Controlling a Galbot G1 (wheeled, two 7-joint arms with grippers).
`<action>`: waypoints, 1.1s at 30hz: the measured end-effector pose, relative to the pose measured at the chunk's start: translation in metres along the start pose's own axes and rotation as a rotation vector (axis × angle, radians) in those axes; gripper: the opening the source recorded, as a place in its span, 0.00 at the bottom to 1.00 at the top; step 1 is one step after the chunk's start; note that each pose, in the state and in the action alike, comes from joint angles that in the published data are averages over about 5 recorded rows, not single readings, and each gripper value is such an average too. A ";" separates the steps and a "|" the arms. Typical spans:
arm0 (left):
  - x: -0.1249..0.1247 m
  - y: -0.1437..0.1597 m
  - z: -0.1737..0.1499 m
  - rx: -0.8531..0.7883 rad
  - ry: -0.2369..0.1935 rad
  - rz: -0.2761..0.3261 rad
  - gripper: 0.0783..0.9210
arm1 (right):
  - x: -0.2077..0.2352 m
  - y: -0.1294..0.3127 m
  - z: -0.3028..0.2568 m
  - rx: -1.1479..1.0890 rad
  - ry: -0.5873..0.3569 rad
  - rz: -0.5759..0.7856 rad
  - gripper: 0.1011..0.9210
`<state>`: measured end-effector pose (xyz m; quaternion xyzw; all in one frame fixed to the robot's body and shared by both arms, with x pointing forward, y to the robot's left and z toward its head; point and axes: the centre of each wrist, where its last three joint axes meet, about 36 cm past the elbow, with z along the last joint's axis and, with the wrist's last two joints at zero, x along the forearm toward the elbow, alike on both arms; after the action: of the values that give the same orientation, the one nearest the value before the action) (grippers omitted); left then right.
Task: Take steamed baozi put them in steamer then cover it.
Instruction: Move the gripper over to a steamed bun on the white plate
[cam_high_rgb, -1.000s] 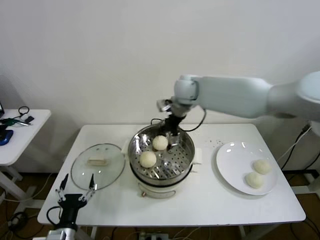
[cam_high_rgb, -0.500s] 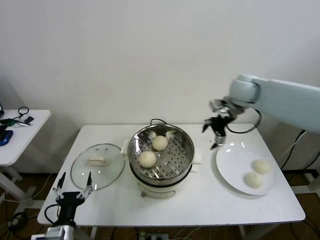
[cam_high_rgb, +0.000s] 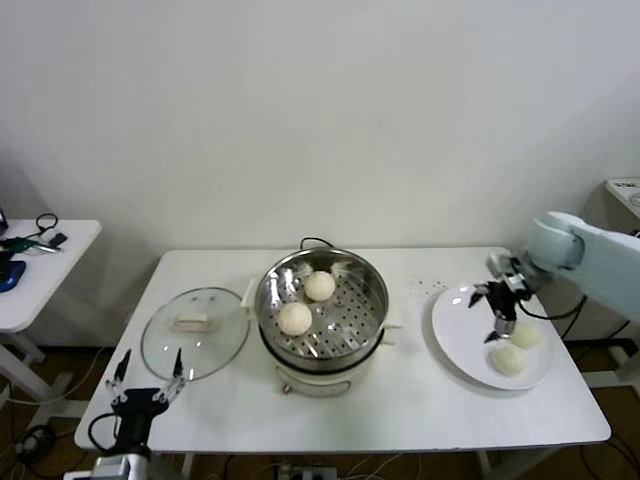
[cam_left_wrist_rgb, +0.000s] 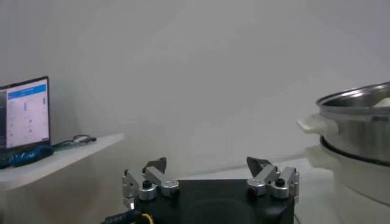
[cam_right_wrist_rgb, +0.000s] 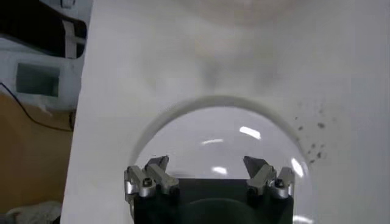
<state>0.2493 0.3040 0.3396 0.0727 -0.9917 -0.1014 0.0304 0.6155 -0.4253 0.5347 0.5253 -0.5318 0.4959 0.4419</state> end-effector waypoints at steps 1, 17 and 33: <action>0.001 0.000 0.001 0.000 0.003 0.000 0.88 | -0.005 0.002 0.005 -0.005 0.007 -0.004 0.88; 0.005 0.001 0.013 -0.004 0.036 0.003 0.88 | -0.055 0.015 0.049 -0.043 0.096 -0.054 0.88; 0.013 0.003 0.020 -0.011 0.053 0.002 0.88 | -0.069 0.005 0.048 -0.033 0.132 -0.079 0.80</action>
<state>0.2345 0.3085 0.3211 0.0744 -0.9900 -0.1050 0.0574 0.6170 -0.4651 0.4598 0.5047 -0.4886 0.5026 0.5039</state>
